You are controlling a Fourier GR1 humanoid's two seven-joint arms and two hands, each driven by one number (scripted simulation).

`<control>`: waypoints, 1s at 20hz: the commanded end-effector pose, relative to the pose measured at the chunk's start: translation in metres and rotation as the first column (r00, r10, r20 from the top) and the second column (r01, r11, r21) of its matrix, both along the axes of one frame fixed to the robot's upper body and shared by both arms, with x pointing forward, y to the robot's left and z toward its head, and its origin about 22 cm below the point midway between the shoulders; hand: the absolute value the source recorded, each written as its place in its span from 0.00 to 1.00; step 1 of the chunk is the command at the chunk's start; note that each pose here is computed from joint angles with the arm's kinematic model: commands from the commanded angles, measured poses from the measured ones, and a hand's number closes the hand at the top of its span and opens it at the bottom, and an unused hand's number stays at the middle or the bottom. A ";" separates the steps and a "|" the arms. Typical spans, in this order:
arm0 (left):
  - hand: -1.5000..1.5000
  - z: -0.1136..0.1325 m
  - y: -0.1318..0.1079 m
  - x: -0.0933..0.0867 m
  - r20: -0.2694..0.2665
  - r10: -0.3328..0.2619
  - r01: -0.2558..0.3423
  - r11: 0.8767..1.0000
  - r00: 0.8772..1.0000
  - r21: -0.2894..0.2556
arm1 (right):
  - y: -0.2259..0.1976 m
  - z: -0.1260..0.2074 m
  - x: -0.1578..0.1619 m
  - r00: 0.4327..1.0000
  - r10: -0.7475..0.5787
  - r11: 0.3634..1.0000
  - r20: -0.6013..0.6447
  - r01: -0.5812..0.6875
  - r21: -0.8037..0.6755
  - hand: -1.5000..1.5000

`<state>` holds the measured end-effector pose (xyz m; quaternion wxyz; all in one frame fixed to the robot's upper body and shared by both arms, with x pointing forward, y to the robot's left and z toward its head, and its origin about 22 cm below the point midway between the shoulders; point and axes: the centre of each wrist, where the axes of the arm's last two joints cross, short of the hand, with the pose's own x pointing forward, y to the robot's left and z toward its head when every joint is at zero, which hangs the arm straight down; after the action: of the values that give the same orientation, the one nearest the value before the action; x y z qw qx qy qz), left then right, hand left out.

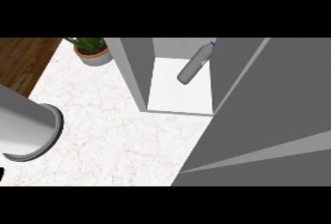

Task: Pick up the bottled water, place it into the cabinet and close the cabinet

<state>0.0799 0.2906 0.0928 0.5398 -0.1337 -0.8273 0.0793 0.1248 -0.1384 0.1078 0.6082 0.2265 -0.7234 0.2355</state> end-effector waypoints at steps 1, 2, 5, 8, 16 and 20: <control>0.00 -0.003 0.025 -0.010 0.016 0.005 -0.004 0.999 1.000 -0.035 | 0.035 0.020 0.010 0.995 0.097 0.990 -0.028 -0.094 0.106 1.00; 0.00 0.005 0.023 -0.019 0.010 0.003 -0.002 0.999 1.000 -0.036 | 0.042 0.020 0.013 0.994 0.094 0.991 -0.052 -0.089 0.096 1.00; 0.00 0.010 0.042 -0.028 0.012 -0.016 0.016 0.999 1.000 -0.028 | 0.057 0.017 0.041 0.997 0.047 0.996 -0.058 -0.043 0.082 1.00; 0.00 0.004 0.046 -0.033 0.024 0.009 -0.007 0.999 1.000 -0.049 | 0.048 0.040 0.075 0.995 0.079 0.989 -0.061 -0.071 0.127 1.00; 0.00 0.019 0.070 -0.043 0.021 0.032 -0.030 0.998 0.999 -0.048 | 0.060 0.048 0.142 0.991 0.058 0.975 -0.118 -0.030 0.222 1.00; 0.00 0.010 0.071 -0.058 0.031 0.045 -0.043 0.998 0.999 -0.047 | 0.044 0.048 0.175 0.992 0.041 0.977 -0.120 -0.015 0.215 1.00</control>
<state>0.0303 0.3563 0.1036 0.5266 -0.1363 -0.8325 0.1052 0.2725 -0.0882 0.1572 0.6172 0.3120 -0.7043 0.1601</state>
